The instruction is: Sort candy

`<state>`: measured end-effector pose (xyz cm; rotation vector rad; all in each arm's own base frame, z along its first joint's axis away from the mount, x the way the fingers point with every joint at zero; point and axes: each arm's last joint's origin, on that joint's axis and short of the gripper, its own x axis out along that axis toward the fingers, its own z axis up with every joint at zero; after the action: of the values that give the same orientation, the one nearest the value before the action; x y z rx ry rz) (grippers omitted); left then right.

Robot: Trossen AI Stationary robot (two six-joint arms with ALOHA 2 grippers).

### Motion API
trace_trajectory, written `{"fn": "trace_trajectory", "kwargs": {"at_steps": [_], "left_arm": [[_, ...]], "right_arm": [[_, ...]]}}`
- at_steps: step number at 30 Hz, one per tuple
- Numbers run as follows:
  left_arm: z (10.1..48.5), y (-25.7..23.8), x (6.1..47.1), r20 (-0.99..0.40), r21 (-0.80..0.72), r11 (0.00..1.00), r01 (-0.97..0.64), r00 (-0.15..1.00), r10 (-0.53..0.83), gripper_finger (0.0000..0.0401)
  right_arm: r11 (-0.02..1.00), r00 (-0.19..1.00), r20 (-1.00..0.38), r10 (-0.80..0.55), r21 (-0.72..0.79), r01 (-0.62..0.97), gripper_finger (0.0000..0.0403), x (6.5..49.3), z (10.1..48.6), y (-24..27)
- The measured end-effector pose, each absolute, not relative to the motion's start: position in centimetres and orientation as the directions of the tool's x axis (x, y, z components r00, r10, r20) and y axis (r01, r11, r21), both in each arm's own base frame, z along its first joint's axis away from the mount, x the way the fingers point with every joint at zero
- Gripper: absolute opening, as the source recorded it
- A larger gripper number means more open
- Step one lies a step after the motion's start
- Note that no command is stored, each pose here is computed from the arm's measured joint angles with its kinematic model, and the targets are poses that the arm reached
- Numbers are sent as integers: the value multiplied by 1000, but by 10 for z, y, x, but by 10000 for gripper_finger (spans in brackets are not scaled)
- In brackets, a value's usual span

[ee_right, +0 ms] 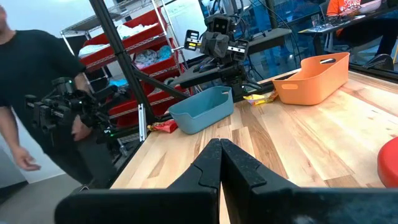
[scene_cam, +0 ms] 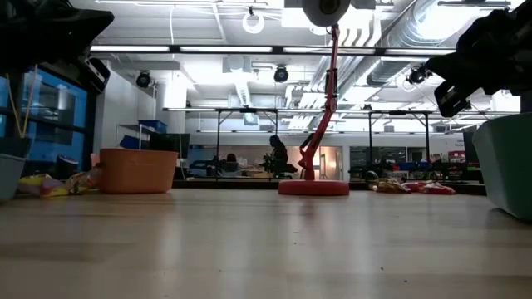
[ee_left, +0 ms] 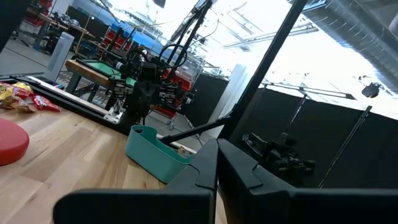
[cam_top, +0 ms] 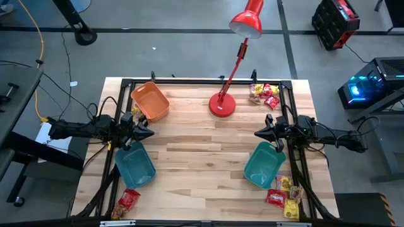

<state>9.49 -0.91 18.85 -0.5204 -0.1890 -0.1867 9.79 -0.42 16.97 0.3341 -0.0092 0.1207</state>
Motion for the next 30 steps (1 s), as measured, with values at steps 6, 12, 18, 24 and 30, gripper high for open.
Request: {"fn": "trace_trajectory", "kwargs": {"at_steps": [6, 12, 18, 24, 30], "left_arm": [[189, -9, 95, 226, -474, 851, 224, 966, -128, 0], [188, -9, 95, 225, -475, 851, 224, 966, -128, 0], [189, -9, 95, 229, -476, 853, 214, 967, -115, 0], [195, -3, 93, 293, -551, 829, 98, 952, 83, 0], [197, 5, 91, 297, -618, 781, -86, 895, 334, 0]], "right_arm": [[938, 993, 29, 116, 326, -119, 0, 98, 170, -4], [937, 993, 28, 117, 327, -119, 0, 98, 170, -4], [938, 993, 29, 117, 327, -120, 0, 98, 170, -4], [938, 993, 29, 117, 326, -120, 0, 98, 170, -4], [937, 993, 29, 117, 327, -120, 0, 98, 170, -4]]}}
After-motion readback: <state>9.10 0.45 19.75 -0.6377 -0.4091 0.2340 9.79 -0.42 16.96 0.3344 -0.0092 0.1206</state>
